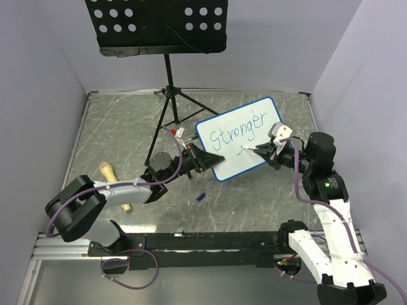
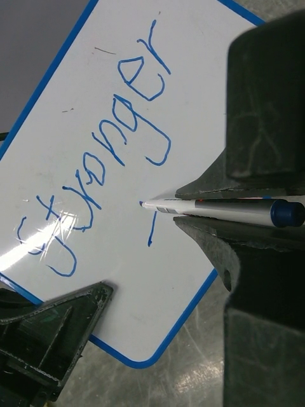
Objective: Write a sentence on the whiteboard
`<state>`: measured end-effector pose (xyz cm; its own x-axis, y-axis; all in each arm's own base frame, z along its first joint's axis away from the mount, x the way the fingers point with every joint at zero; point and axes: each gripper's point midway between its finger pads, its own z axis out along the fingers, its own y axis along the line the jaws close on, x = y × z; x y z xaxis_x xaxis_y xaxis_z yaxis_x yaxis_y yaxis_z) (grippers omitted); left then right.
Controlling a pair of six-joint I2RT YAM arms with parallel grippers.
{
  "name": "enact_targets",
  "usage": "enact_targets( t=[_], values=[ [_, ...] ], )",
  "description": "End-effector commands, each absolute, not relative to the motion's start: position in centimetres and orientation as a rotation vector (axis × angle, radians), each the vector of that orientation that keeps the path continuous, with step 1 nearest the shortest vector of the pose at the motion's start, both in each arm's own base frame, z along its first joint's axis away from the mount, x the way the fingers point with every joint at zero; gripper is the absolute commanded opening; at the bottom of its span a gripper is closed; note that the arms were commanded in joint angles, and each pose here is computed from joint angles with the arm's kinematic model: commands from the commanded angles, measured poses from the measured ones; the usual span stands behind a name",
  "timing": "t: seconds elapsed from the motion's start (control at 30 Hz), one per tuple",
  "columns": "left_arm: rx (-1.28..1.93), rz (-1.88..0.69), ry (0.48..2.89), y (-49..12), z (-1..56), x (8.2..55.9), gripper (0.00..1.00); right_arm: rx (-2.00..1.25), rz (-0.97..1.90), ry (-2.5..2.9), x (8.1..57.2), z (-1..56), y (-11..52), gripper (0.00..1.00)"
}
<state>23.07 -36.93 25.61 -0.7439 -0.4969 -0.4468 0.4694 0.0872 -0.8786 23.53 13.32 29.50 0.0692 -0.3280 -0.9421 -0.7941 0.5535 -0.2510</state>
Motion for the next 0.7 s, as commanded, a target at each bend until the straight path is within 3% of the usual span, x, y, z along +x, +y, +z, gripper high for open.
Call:
enact_targets(
  t=[0.0, 0.33, 0.67],
  values=[
    [0.016, -1.838, 1.371, -35.9, 33.0, 22.3, 0.01, -1.038, 0.453, 1.505, 22.4, 29.9, 13.4, 0.0],
    [-0.025, -1.809, 1.382, -35.2, 32.4, 22.8, 0.01, -1.043, 0.483, 1.544, 20.6, 28.6, 13.3, 0.0],
    [-0.014, -1.812, 1.39, -35.0, 32.0, 22.4, 0.01, -0.97, 0.392, 1.525, 22.7, 30.7, 12.4, 0.0]
  ],
)
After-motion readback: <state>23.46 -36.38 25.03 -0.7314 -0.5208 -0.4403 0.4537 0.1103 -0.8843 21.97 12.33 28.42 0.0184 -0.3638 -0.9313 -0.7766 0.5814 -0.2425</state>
